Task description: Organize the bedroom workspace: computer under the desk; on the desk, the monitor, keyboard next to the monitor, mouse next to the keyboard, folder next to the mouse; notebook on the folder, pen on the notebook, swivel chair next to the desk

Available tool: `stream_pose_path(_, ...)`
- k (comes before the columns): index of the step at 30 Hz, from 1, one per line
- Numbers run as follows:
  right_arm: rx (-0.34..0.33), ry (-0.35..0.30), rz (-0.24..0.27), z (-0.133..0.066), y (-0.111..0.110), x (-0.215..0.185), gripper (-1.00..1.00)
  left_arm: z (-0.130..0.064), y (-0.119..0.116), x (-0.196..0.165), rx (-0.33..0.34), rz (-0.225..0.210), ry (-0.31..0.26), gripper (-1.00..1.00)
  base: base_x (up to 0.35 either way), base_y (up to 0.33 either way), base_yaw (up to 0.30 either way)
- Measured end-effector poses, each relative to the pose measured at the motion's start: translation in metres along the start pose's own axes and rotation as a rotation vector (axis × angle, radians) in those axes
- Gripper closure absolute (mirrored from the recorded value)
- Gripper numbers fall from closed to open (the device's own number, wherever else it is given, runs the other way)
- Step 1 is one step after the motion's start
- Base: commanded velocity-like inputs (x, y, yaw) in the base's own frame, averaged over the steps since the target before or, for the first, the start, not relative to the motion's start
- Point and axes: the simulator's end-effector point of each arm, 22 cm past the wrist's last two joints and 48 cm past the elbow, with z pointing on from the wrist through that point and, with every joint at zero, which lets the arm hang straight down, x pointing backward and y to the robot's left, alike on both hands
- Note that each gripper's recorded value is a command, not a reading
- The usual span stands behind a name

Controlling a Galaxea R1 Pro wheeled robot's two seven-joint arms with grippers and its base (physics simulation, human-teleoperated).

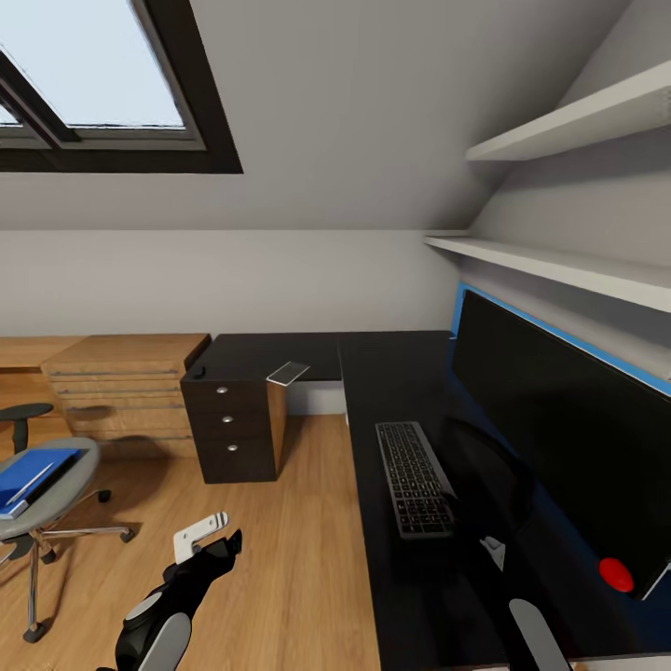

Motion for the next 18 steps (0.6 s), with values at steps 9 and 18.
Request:
stream_pose_path(9,0.000,-0.001,0.000,-0.0002,-0.0001,-0.0004,-1.00,-0.0001,0.0001,-0.0001,0.000,0.001,0.000,-1.00,-0.074,-0.046,0.000)
stream_pose_path(18,0.008,-0.001,0.000,0.0001,-0.0023,-0.0007,-1.00,0.0005,0.0011,-0.0004,-0.003,0.002,-0.001,-1.00,-0.264,-0.001,0.000)
